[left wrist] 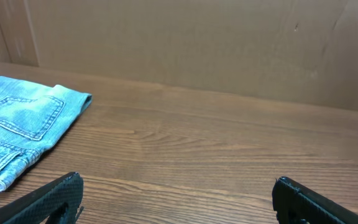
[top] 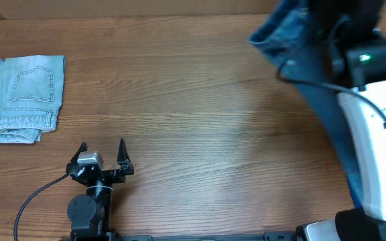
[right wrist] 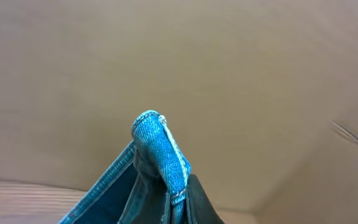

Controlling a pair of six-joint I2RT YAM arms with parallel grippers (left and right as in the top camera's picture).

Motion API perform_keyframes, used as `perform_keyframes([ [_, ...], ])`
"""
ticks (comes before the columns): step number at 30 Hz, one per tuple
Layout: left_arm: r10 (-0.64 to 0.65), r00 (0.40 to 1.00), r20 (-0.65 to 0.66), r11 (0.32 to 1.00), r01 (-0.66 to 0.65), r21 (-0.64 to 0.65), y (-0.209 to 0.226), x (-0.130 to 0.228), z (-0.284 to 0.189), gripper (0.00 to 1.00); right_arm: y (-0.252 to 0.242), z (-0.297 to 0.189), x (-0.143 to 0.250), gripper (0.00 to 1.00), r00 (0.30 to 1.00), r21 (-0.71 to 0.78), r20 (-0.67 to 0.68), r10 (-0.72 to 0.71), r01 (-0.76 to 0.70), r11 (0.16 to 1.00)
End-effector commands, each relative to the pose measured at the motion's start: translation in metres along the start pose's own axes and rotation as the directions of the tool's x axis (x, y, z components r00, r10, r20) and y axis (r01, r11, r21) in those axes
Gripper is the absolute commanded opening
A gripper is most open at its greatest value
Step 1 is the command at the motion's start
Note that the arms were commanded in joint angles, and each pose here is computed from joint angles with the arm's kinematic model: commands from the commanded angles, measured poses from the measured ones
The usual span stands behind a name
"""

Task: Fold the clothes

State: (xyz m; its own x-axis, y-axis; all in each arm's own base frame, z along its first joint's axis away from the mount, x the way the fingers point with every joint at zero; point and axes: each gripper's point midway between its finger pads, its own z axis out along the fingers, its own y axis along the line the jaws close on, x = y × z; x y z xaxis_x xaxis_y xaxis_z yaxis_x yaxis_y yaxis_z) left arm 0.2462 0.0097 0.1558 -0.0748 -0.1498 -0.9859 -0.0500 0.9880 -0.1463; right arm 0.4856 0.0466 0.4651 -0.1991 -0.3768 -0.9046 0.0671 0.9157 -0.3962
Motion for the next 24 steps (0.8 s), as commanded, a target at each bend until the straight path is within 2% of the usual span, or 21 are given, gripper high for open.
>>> perform_keyframes([
  [1, 0.020, 1.000, 0.008, 1.000, -0.019, -0.014, 0.003, -0.001, 0.000, 1.00, 0.060, -0.037, -0.054, 0.04, 0.985, -0.184, 0.155, 0.070, -0.041, 0.982],
  [6, 0.020, 1.000, 0.008, 1.000, -0.019, -0.013, 0.003, -0.001, 0.000, 1.00, 0.139, -0.067, -0.073, 0.04, 0.969, -0.442, 0.169, 0.182, -0.090, 0.892],
  [12, 0.020, 1.000, 0.008, 1.000, -0.019, -0.013, 0.003, -0.001, 0.000, 1.00, 0.238, -0.073, -0.032, 0.04, 0.993, -0.707, 0.038, 0.110, -0.051, 0.706],
  [15, 0.022, 1.000, 0.009, 1.000, -0.022, -0.019, 0.004, -0.001, 0.000, 1.00, 0.274, -0.065, -0.007, 0.04, 0.998, -0.745, -0.014, 0.056, -0.047, 0.666],
  [18, 0.095, 0.995, 0.014, 0.993, -0.094, -0.066, 0.012, -0.003, -0.001, 1.00, 0.304, -0.066, 0.007, 0.04, 0.999, -0.777, -0.036, 0.020, -0.040, 0.628],
  [22, 0.095, 0.994, 0.050, 0.994, -0.092, -0.060, 0.009, -0.012, -0.001, 1.00, 0.328, -0.078, 0.005, 0.04, 1.000, -0.803, -0.015, 0.015, -0.021, 0.595],
  [23, 0.080, 0.992, 0.099, 0.996, -0.084, 0.034, -0.008, -0.023, -0.002, 1.00, 0.329, -0.078, 0.002, 0.04, 1.000, -0.804, -0.007, 0.022, -0.019, 0.595],
  [24, 0.112, 0.986, 0.121, 0.982, -0.128, 0.140, -0.027, -0.026, -0.004, 1.00, 0.329, -0.078, 0.002, 0.04, 1.000, -0.803, -0.005, 0.024, -0.018, 0.596],
])
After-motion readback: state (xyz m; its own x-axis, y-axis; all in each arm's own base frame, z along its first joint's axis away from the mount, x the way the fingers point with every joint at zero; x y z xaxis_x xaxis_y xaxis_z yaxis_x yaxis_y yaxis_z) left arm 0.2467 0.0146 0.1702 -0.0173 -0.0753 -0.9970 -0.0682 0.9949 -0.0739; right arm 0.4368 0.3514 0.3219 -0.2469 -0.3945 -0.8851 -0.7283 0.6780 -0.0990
